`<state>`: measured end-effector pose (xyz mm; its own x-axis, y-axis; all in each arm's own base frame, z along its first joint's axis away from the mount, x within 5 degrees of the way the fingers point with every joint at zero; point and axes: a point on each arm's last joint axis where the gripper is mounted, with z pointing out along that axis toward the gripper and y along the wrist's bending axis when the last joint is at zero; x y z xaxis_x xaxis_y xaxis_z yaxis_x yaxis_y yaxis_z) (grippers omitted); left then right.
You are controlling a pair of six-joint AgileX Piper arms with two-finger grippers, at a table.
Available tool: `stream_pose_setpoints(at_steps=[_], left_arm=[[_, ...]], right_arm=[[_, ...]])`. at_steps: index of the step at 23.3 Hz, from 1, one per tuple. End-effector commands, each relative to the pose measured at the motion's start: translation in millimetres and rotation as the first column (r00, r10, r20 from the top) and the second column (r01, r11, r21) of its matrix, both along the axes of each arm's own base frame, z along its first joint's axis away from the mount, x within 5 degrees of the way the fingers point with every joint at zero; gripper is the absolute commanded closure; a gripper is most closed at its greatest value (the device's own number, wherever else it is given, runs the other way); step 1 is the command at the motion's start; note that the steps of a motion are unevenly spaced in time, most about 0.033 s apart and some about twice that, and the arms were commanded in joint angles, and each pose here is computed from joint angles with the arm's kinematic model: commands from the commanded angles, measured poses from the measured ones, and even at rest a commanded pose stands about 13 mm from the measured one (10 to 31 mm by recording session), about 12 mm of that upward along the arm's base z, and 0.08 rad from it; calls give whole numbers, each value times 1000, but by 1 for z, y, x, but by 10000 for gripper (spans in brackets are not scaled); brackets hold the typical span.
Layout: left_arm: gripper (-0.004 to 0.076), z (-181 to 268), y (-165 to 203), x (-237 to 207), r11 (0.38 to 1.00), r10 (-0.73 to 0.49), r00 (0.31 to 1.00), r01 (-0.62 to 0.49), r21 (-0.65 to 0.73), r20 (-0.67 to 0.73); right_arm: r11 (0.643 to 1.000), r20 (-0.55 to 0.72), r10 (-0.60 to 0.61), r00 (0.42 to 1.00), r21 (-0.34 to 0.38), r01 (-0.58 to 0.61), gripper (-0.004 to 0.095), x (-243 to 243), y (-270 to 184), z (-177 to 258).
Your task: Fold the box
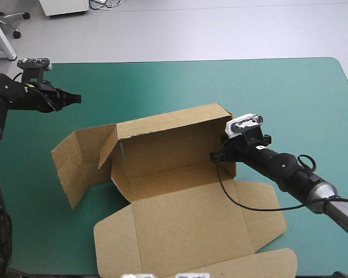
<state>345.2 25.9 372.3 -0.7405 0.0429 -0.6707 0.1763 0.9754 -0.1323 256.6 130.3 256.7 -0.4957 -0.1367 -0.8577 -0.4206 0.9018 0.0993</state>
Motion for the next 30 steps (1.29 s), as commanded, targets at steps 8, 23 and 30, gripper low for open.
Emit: stream_pose_setpoints(at_steps=[8,23,30], left_arm=[[738,26,1,-6,1000,21,993,-22,11,119],[738,25,1,-7,1000,16,994,-18,13,106],[738,25,0,-7,1000,16,994,-17,5,107]], right_arm=[[999,-74,6,997,-44,-10,920,-1,-33,55],[988,-274,-39,961,-152,-3,922,-3,-40,156],[984,-354,-45,934,-175,-19,922,33,-28,139]])
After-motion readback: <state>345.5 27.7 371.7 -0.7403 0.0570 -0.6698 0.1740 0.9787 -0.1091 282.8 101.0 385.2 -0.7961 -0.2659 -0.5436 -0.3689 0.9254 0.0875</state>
